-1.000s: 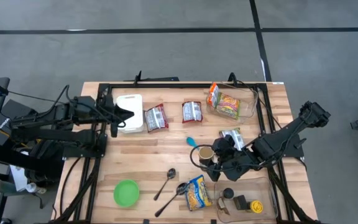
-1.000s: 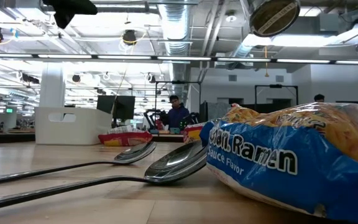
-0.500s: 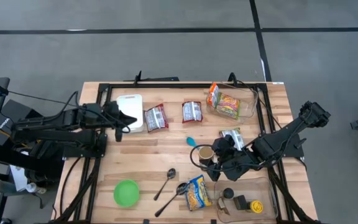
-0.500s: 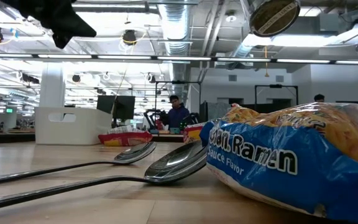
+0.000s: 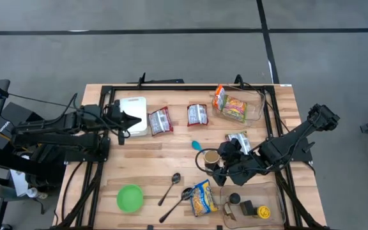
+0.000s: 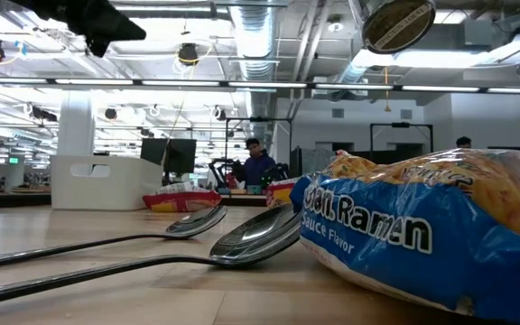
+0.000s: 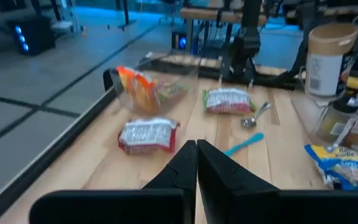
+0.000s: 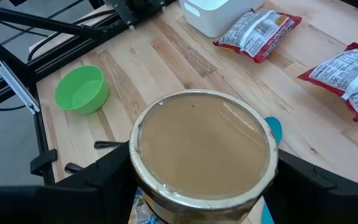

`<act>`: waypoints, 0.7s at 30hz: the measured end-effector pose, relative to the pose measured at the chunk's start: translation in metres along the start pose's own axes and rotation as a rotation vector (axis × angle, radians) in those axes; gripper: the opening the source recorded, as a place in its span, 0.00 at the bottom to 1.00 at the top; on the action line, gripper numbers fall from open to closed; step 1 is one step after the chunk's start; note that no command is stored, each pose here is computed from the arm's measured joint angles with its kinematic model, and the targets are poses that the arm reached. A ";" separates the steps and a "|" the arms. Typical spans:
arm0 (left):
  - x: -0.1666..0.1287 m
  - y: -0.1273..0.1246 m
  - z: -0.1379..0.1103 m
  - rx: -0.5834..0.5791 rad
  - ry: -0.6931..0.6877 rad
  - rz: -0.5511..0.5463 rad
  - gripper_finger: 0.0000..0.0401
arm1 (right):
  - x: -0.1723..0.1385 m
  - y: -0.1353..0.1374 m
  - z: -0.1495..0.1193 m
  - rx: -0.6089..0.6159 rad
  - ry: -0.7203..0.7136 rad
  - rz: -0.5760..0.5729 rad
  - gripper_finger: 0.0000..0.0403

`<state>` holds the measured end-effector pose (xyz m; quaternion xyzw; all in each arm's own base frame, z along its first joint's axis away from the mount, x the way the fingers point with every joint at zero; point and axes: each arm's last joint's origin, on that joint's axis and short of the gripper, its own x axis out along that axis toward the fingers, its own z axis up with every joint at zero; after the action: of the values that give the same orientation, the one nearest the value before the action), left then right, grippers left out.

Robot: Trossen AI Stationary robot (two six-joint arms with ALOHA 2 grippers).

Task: Pick & Place Food Item
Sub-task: Put the golden spice bottle into the bottom transparent bin

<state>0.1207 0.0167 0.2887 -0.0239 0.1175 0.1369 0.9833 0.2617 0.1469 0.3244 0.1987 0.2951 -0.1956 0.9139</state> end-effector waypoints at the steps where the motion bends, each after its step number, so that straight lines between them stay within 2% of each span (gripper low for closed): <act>1: -0.001 0.000 0.001 0.005 -0.010 -0.001 0.01 | 0.000 0.000 0.000 0.000 0.000 0.000 0.67; 14: -0.020 0.003 0.005 0.033 -0.120 -0.005 0.01 | 0.000 0.000 0.000 -0.002 0.000 0.000 0.67; 21: -0.019 0.005 -0.024 -0.005 -0.214 -0.013 0.01 | 0.000 0.000 0.000 -0.003 0.000 0.000 0.67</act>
<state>0.0966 0.0143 0.2698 -0.0125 0.0111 0.1326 0.9910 0.2617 0.1470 0.3244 0.1975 0.2953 -0.1951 0.9142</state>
